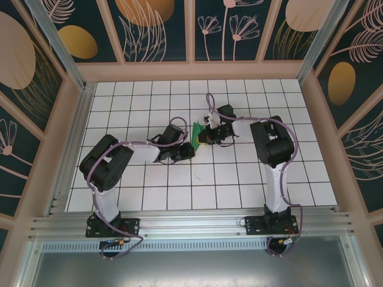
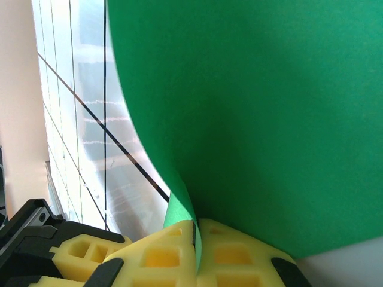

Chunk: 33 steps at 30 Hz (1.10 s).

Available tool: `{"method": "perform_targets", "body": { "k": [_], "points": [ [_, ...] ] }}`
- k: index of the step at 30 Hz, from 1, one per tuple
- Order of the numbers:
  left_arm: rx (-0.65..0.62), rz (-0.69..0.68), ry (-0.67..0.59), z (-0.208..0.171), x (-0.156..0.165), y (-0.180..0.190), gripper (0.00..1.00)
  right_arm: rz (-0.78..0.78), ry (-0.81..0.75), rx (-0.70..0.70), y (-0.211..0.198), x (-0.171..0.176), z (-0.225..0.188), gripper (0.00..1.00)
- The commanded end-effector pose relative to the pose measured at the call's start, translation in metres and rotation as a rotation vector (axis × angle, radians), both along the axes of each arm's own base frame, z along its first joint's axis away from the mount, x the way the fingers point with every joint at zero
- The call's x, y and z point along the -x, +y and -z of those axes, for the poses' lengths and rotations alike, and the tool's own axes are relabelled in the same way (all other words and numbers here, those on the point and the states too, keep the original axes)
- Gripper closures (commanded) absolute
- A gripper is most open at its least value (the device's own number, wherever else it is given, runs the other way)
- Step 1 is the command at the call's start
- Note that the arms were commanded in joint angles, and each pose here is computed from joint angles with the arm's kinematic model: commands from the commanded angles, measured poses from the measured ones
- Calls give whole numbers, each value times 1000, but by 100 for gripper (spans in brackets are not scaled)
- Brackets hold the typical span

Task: Fold a paper plane with a square sheet of paper (pick it up from the middle)
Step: Fold the wing for the fifth time at the center of the table.

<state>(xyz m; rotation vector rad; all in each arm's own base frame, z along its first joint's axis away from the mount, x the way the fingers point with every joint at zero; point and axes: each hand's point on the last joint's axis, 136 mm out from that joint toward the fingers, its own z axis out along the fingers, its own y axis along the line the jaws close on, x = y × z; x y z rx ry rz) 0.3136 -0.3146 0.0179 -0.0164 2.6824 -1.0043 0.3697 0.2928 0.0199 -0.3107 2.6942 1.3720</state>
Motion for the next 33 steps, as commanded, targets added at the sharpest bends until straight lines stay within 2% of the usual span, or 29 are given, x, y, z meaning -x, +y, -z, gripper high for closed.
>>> {"method": "perform_targets", "body": {
  "k": [1,8,16,33],
  "points": [
    [-25,13,84,22,17,3,85,37,8,120,-12,-5,44,100],
    [-68,5,108,29,20,10,84,41,11,125,-13,-5,46,100],
    [71,29,54,-14,16,-8,83,41,15,128,-14,-4,48,100],
    [-52,36,126,30,32,5,84,44,23,132,-14,-3,51,100]
  ]
}}
